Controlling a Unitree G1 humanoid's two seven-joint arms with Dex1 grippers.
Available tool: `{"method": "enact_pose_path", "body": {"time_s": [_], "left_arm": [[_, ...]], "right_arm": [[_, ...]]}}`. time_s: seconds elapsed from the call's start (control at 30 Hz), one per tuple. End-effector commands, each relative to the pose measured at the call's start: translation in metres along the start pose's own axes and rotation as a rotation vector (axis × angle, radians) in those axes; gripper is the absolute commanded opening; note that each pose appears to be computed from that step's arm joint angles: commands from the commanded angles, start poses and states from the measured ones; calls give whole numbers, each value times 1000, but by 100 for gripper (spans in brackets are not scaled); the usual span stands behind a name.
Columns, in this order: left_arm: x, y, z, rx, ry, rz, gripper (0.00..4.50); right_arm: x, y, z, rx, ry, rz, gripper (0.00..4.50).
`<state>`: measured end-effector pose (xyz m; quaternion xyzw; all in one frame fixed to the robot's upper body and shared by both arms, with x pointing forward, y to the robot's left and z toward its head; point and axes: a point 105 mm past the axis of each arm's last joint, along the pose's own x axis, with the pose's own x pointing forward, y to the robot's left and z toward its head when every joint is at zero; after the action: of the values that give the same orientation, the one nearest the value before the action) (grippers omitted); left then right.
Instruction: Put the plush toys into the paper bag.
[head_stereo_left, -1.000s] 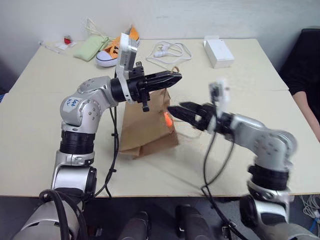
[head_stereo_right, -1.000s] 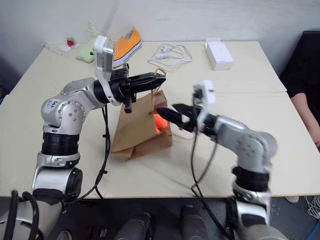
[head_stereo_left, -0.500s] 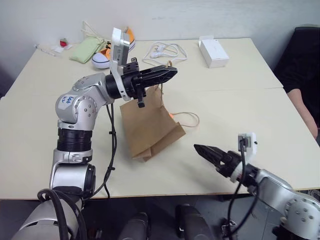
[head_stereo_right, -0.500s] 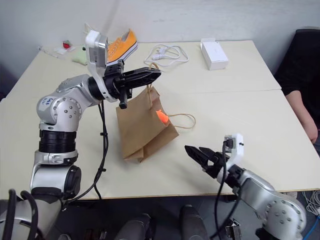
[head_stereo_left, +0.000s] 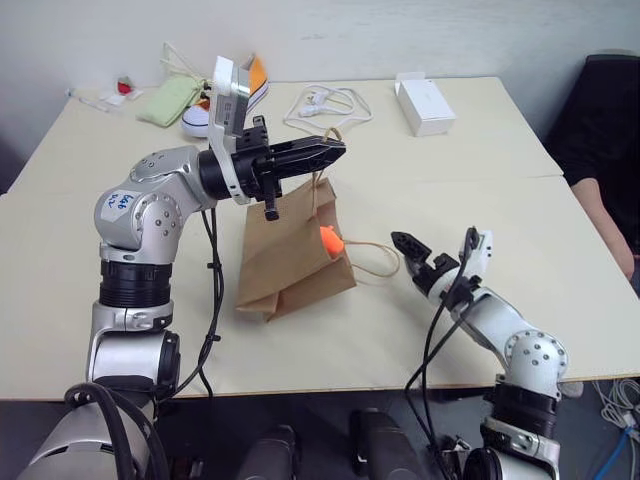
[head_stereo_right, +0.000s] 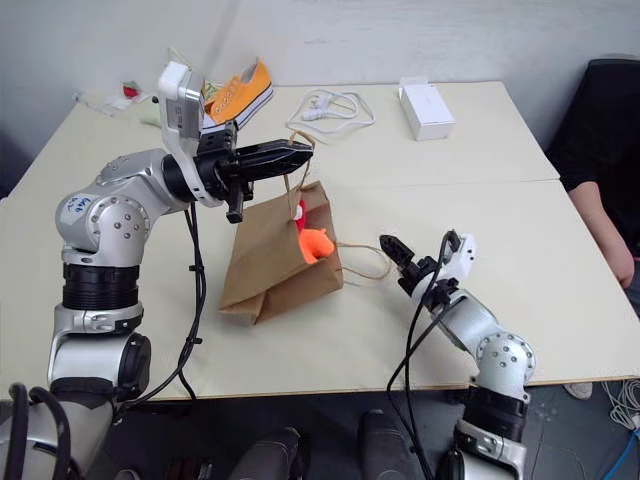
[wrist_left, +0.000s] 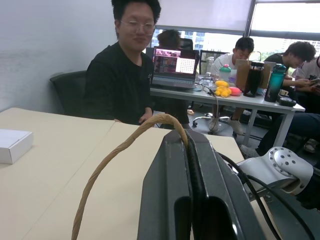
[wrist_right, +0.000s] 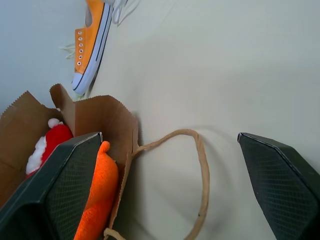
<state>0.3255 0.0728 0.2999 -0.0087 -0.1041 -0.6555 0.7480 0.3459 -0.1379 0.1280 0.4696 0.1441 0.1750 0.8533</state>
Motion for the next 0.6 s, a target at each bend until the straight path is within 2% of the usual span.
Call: {"method": "enact_pose_path", "body": {"time_s": [0.03,0.07,0.17,0.4,0.5,0.53,0.6], "left_arm": [[-2,-6,11,50,-11,-9,0],[-2,-6,11,51,-11,-8,0],[-1,-5,12,56,-15,0,0],[0,-5,11,55,-17,-4,0],[1,-4,11,53,-16,-5,0],[0,-4,11,53,-16,-5,0],[1,-4,11,53,-19,-5,0]], "right_arm": [[4,12,-36,10,160,54,445],[2,16,-38,14,174,74,445],[-5,26,-42,-40,198,137,392],[-11,30,-19,-149,127,137,143],[-21,41,-4,-225,76,168,38],[-25,45,1,-259,57,182,10],[-34,56,12,-329,17,212,3]]}}
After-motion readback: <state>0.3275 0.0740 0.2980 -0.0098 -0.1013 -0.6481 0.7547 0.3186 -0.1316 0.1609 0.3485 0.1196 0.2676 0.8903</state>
